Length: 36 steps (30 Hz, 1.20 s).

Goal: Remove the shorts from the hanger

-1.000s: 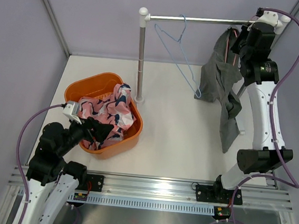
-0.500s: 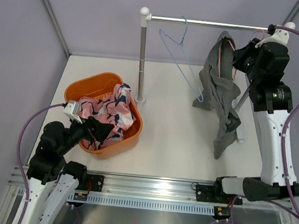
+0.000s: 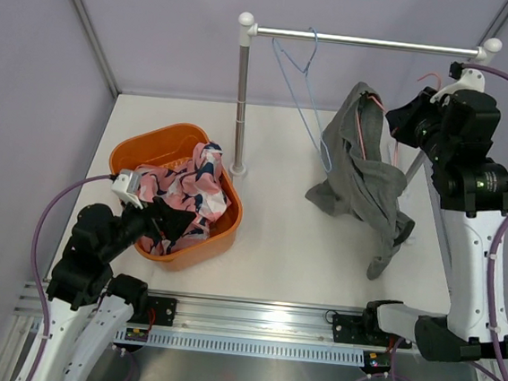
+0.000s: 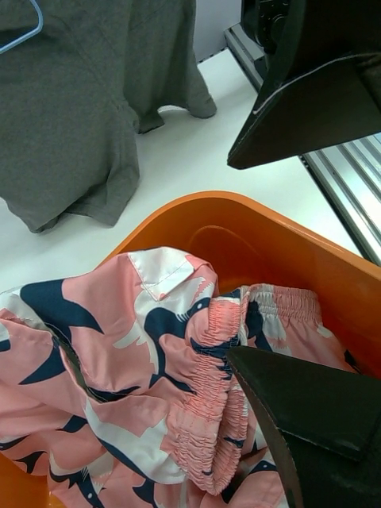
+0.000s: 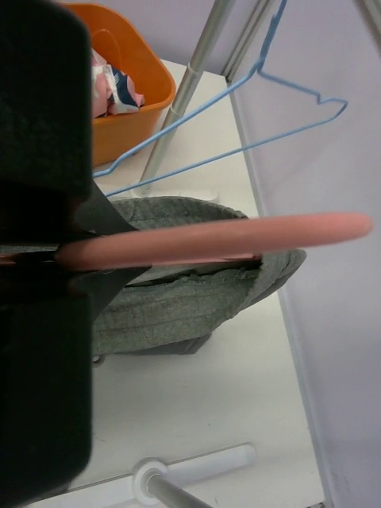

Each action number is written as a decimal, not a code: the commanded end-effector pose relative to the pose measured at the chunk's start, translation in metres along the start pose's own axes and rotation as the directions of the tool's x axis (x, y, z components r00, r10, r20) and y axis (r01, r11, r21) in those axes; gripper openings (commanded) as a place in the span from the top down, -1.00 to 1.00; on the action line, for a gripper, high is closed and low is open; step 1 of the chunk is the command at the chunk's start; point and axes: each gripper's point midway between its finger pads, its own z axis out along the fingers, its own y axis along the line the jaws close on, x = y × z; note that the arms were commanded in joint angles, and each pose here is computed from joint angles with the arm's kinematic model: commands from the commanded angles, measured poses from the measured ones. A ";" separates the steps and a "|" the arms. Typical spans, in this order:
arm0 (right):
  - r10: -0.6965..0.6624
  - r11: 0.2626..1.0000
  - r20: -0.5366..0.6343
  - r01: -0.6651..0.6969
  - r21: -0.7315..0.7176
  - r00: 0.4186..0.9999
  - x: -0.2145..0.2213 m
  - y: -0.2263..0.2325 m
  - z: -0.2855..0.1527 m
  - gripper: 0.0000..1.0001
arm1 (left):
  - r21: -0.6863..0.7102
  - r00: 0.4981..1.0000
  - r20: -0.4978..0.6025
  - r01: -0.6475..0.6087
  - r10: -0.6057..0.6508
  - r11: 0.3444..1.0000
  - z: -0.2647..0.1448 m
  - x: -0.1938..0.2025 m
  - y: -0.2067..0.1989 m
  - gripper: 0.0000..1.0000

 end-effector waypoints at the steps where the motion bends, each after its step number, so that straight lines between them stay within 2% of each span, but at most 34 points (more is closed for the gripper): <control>1: 0.025 0.994 0.169 -0.007 -0.110 0.985 -0.064 0.036 -0.046 1.00 | 0.010 1.000 0.019 -0.017 0.017 1.000 0.002 -0.006 -0.003 -0.98; 6: 0.041 0.990 0.251 -0.004 -0.144 0.967 -0.109 0.054 -0.068 1.00 | 0.007 1.000 0.020 -0.016 0.016 1.000 0.001 -0.005 -0.003 -0.98; 9: 0.051 0.987 0.260 -0.008 -0.162 0.964 -0.120 0.062 -0.072 1.00 | 0.006 1.000 0.016 -0.016 0.016 1.000 0.001 -0.004 -0.003 -0.98; 13: 0.071 0.983 0.241 -0.028 -0.180 0.968 -0.114 0.063 -0.078 1.00 | 0.007 1.000 0.013 -0.018 0.017 1.000 0.001 -0.003 -0.004 -0.98; 16: 0.083 0.985 0.216 -0.047 -0.166 0.973 -0.093 0.054 -0.080 1.00 | 0.012 1.000 0.012 -0.019 0.019 1.000 0.000 -0.003 -0.005 -0.98; 20: 0.089 0.991 0.134 -0.073 -0.115 0.987 -0.042 0.030 -0.072 1.00 | 0.017 1.000 0.008 -0.018 0.018 1.000 0.001 -0.002 -0.006 -0.98; 23: 0.108 0.990 0.021 -0.105 -0.089 0.994 0.021 0.010 -0.059 1.00 | 0.021 1.000 -0.003 -0.019 0.019 1.000 0.003 -0.001 -0.006 -0.98; 26: 0.123 0.985 -0.036 -0.126 -0.115 0.992 0.056 0.006 -0.056 1.00 | 0.038 1.000 -0.014 -0.023 0.024 0.999 0.004 0.001 -0.009 -0.98; 27: 0.133 0.986 -0.103 -0.142 -0.087 0.986 0.087 -0.004 -0.045 1.00 | 0.045 1.000 -0.016 -0.025 0.026 0.999 0.004 0.001 -0.010 -0.98; 30: 0.108 0.990 -0.202 -0.125 -0.072 0.973 0.141 -0.002 -0.032 1.00 | 0.079 0.999 -0.038 -0.027 0.030 0.996 0.007 0.005 -0.015 -0.98; 31: 0.065 0.987 -0.250 -0.099 -0.126 0.966 0.162 0.018 -0.035 1.00 | 0.097 0.998 -0.050 -0.027 0.032 0.995 0.007 0.007 -0.017 -0.98; 33: 0.046 0.994 -0.289 -0.072 -0.080 0.956 0.192 0.019 -0.028 1.00 | 0.113 0.998 -0.059 -0.029 0.035 0.993 0.009 0.007 -0.020 -0.97; 36: 0.023 0.992 -0.314 -0.061 -0.111 0.949 0.225 0.041 -0.038 1.00 | 0.131 0.997 -0.074 -0.028 0.038 0.991 0.010 0.010 -0.022 -0.97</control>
